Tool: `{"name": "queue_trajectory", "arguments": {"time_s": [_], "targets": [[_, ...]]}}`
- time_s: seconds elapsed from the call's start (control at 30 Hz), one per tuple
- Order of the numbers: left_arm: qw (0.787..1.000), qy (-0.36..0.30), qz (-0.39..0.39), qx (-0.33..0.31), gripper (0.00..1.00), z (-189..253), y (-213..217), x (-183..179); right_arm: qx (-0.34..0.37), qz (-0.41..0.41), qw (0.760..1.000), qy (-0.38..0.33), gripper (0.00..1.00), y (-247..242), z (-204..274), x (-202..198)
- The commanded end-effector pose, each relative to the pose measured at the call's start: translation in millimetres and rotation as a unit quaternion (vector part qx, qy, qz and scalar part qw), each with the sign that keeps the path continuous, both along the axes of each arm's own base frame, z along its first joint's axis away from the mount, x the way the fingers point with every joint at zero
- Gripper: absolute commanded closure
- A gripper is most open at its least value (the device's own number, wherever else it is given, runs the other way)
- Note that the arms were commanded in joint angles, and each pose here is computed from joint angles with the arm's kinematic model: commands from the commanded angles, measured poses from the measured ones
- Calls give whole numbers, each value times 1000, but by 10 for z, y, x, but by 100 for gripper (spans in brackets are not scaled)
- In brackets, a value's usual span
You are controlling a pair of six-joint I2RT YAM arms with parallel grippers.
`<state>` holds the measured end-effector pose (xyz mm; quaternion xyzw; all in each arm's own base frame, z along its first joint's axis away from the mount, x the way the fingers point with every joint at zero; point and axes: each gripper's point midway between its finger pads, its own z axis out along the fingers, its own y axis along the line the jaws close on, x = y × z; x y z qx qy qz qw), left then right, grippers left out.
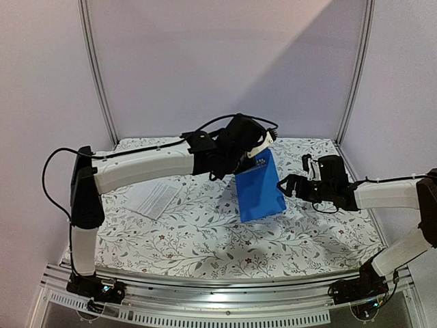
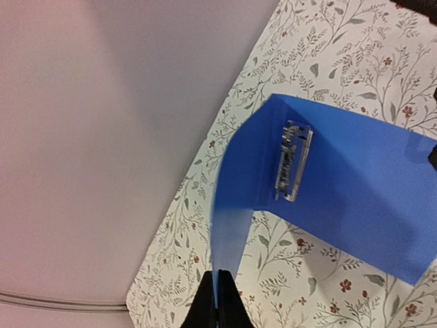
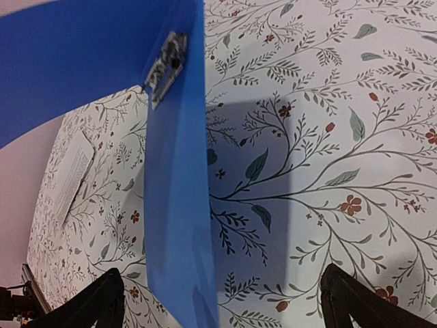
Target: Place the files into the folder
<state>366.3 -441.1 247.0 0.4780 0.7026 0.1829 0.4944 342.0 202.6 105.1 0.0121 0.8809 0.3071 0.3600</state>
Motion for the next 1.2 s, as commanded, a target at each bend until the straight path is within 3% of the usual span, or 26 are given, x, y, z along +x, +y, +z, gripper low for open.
{"name": "queue_trajectory", "arguments": {"time_s": [0.0, 0.17, 0.27, 0.43, 0.67, 0.87, 1.0, 1.17], "targets": [[996, 88, 3, -8, 100, -77, 128, -256, -12, 21, 1000, -2, 1, 90, 4, 26], [986, 159, -15, -45, 100, -29, 162, -476, -69, -7, 998, -7, 1, -87, 21, 85], [970, 217, -18, -106, 100, 55, 183, -578, -90, -30, 995, -27, 1, -195, 128, 133], [916, 333, -10, -225, 100, 101, 242, -653, -123, -42, 991, -44, 5, -241, 310, 178], [863, 406, 23, -299, 100, 129, 407, -591, -182, -21, 980, -80, 4, -88, 718, 207], [782, 492, 31, -380, 100, 112, 467, -607, -169, -3, 977, -130, 4, 18, 1039, 158], [740, 524, 40, -419, 100, 35, 515, -673, -166, -13, 975, -150, 4, -32, 1119, 140], [708, 515, 63, -479, 100, -30, 731, -689, -152, 10, 975, -163, 4, 61, 1177, 111]]}}
